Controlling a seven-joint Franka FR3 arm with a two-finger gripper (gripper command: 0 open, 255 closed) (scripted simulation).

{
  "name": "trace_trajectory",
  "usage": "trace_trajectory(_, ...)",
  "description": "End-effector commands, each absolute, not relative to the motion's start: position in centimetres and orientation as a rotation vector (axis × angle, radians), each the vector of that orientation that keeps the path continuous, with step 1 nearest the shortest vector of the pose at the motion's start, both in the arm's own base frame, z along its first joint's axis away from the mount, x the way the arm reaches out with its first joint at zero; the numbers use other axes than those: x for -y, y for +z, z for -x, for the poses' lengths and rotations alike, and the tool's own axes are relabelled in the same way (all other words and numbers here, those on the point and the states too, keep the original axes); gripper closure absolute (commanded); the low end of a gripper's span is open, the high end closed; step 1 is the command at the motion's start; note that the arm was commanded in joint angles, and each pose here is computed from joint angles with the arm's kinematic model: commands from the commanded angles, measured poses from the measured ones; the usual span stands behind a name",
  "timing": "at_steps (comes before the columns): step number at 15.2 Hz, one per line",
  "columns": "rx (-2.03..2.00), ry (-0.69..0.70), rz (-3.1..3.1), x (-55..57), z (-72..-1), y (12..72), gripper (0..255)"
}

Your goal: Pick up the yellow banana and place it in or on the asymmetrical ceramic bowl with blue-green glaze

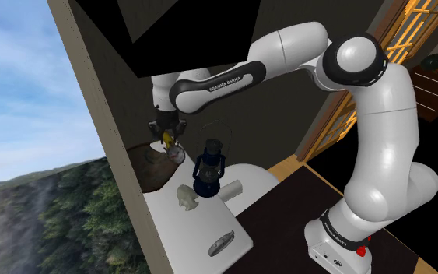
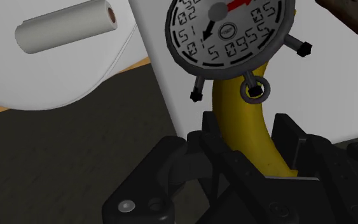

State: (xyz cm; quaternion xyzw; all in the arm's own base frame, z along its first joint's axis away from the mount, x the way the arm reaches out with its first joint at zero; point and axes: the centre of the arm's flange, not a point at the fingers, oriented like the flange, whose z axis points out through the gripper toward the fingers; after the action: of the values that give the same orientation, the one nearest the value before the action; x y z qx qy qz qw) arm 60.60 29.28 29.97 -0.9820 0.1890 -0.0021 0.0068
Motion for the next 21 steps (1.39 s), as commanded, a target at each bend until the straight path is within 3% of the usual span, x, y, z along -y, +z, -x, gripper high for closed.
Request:
trace_trajectory(1,-0.591,-0.007,3.072,-29.3,-60.6,31.0,255)
trace_trajectory(21,-0.591,-0.007,3.072,-29.3,-60.6,41.5,255)
